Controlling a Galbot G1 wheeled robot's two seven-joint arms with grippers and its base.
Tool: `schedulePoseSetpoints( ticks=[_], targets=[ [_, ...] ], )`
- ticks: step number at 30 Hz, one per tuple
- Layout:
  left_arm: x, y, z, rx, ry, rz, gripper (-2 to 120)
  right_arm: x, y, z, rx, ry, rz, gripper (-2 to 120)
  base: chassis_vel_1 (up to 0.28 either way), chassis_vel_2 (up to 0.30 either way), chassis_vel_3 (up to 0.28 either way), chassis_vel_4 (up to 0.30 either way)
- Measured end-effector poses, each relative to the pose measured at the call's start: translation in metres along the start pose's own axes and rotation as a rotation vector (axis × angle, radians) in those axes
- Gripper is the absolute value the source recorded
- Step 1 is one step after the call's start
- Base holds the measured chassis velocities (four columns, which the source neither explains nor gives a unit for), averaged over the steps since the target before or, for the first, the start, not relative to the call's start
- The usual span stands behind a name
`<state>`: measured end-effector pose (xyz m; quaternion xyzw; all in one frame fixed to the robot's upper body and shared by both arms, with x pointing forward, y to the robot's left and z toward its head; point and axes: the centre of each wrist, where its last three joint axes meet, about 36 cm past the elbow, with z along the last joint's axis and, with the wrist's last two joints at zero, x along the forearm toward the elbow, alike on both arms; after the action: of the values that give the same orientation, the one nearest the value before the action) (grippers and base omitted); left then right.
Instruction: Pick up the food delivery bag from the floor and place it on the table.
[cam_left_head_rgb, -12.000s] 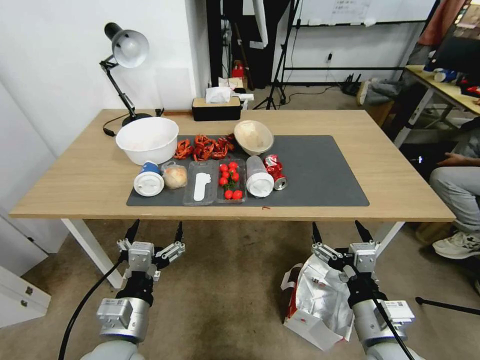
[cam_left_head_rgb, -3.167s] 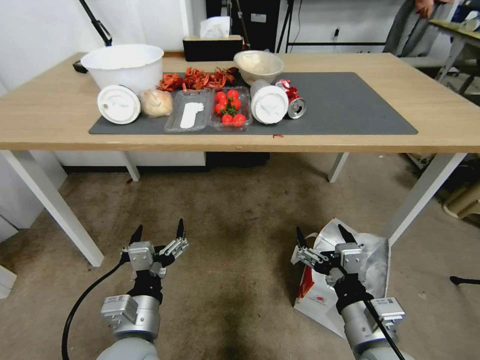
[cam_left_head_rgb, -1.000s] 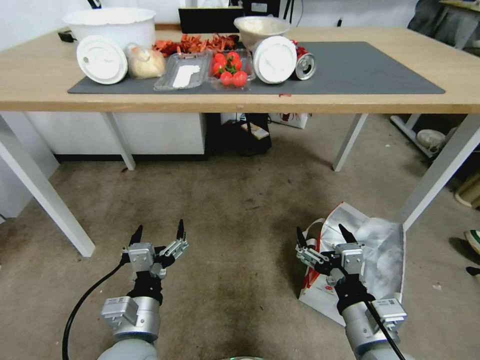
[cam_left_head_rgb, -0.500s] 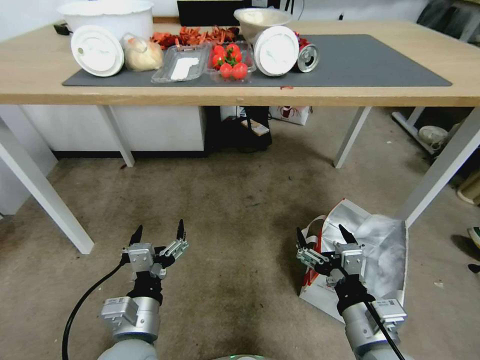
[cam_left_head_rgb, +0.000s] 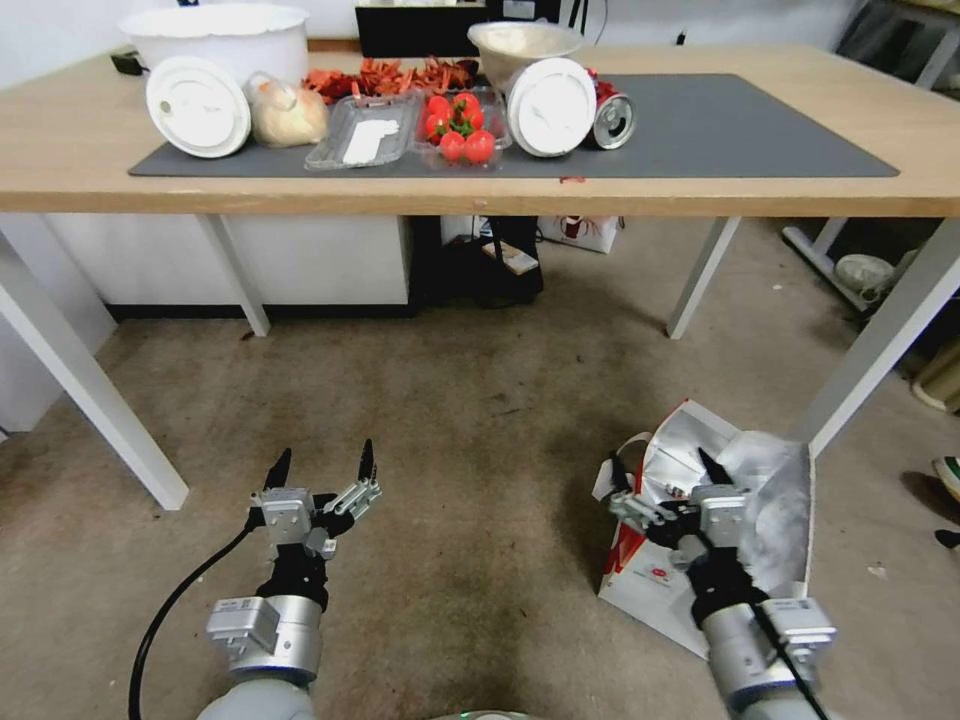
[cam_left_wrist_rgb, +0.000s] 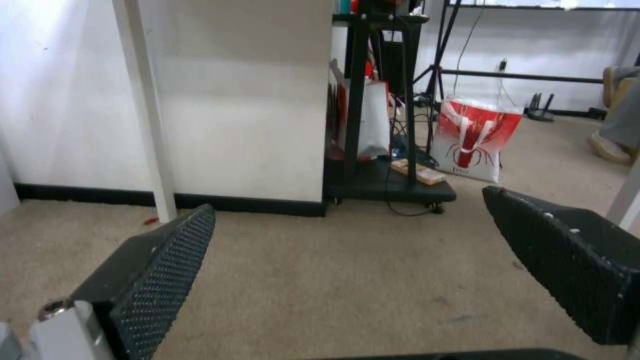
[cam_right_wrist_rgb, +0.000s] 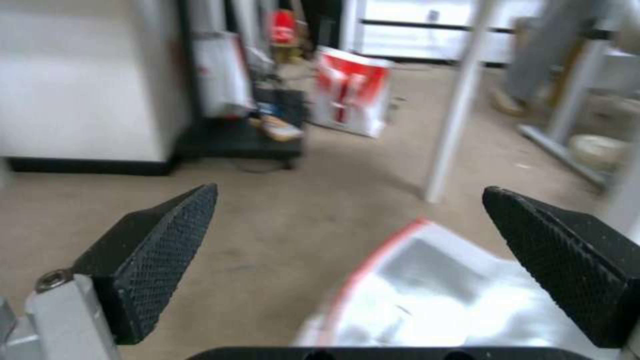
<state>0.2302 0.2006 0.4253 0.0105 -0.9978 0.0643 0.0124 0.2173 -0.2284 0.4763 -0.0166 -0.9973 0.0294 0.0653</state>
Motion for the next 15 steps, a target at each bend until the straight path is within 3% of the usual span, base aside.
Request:
schedulePoseSetpoints(
  ticks=[2,4,6,8,15],
  targets=[
    [0.0,0.0,0.0,-0.001,0.0,0.001,100,0.0,-0.004,-0.001,0.004,0.007,0.019,100,0.0,0.0,0.0,0.0],
    [0.0,0.0,0.0,0.0,-0.001,0.004,100,-0.004,-0.028,-0.004,0.032,0.041,0.133,100,0.0,0.0,0.0,0.0],
    [0.0,-0.001,0.0,0.0,-0.001,0.004,100,-0.004,-0.035,-0.004,0.045,0.05,0.157,100,0.0,0.0,0.0,0.0],
    [0.0,-0.002,0.0,0.005,-0.003,0.006,100,-0.007,-0.063,-0.007,0.081,0.115,0.259,100,0.0,0.0,0.0,0.0],
    [-0.001,-0.001,0.002,0.013,-0.009,0.007,100,-0.019,-0.095,-0.018,0.115,0.239,0.336,100,0.0,0.0,0.0,0.0]
  ],
)
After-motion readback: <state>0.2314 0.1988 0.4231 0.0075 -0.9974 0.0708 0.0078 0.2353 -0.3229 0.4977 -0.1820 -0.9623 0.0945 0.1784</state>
